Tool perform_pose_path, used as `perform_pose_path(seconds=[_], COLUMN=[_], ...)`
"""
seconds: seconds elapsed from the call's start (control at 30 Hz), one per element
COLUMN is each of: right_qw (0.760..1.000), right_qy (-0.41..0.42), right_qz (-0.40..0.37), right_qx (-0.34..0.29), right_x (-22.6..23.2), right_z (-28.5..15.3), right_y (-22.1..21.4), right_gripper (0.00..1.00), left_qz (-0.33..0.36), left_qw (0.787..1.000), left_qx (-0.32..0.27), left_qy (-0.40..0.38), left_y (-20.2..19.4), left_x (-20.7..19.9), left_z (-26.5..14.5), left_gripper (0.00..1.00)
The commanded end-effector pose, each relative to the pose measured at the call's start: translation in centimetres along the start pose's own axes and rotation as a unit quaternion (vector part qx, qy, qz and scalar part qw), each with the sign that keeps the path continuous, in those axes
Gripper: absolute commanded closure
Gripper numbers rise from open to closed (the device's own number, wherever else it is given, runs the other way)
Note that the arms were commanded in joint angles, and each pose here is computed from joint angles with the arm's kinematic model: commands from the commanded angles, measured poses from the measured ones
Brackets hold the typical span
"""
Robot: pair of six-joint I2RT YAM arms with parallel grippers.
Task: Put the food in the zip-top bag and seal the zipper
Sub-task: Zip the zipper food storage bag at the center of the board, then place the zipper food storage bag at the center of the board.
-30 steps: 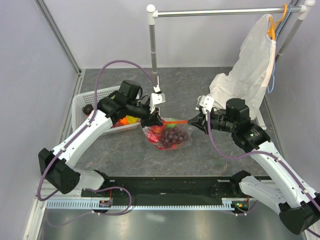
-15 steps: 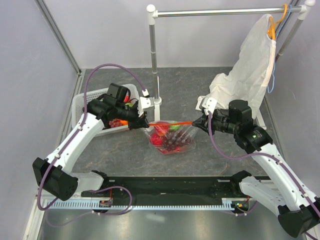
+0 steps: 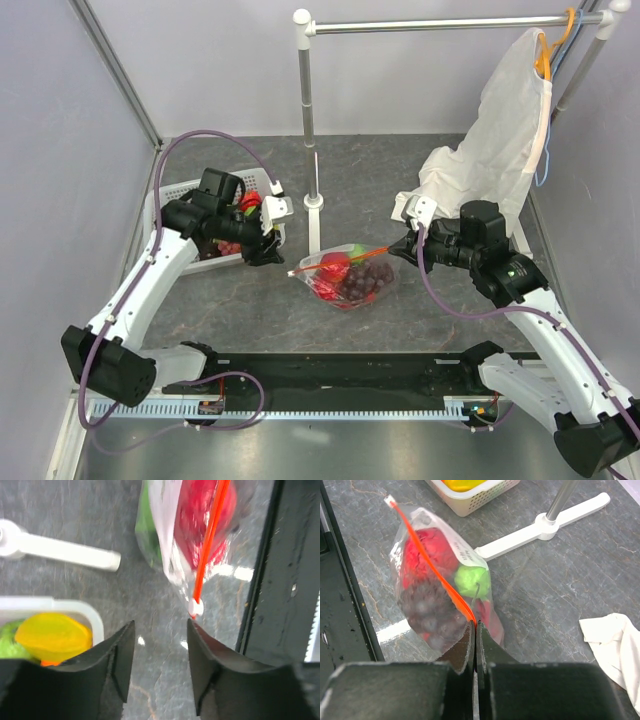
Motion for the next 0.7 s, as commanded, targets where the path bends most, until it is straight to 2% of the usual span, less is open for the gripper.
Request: perform_pose_path(seconds=[0.0, 0.13, 0.17, 0.3, 0.47, 0.67], right_qw=[0.999, 0.999, 0.999, 0.999, 0.999, 0.998], right_qy=[0.015, 0.025, 0.023, 0.023, 0.024, 0.025], right_qz=[-0.026, -0.015, -0.013, -0.014, -0.015, -0.015], right_qx=[-0.039, -0.037, -0.037, -0.04, -0.043, -0.047], right_x=[0.4, 0.6, 0.6, 0.7, 0.8, 1.0], right_z=[-0.6, -0.4, -0.5, -0.6, -0.8, -1.0], right_y=[1.9, 1.8, 1.8, 1.8, 2.0, 2.1], right_gripper=[1.0, 1.0, 1.0, 1.0, 1.0, 1.0], left_qz=[0.025, 0.038, 0.056, 0.053, 0.057, 0.069], left_qw=[0.997, 0.997, 0.996, 0.996, 0.996, 0.995], left_qx=[-0.067, -0.059, -0.061, -0.071, -0.07, -0.058], left_qy=[-0.019, -0.031, -0.034, -0.024, -0.024, -0.05], left_y=[4.6, 7.3, 8.1, 9.7, 10.8, 10.2], left_x=[-1.0, -2.2, -3.0, -4.2, -4.3, -4.7], left_z=[-1.0, 1.6, 2.6, 5.0, 7.4, 9.7], left_gripper=[0.45, 0.39, 0.39, 0.37, 0.38, 0.42])
Point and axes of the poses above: each gripper's point midway between its finger pads, its own z axis out along the fingers, its own x axis along the line the jaws close on, y = z × x, the point moved 7 cm from there along -z, back along the fingers, and after that the axes turned 7 degrees about z, right-handed, at the moved point
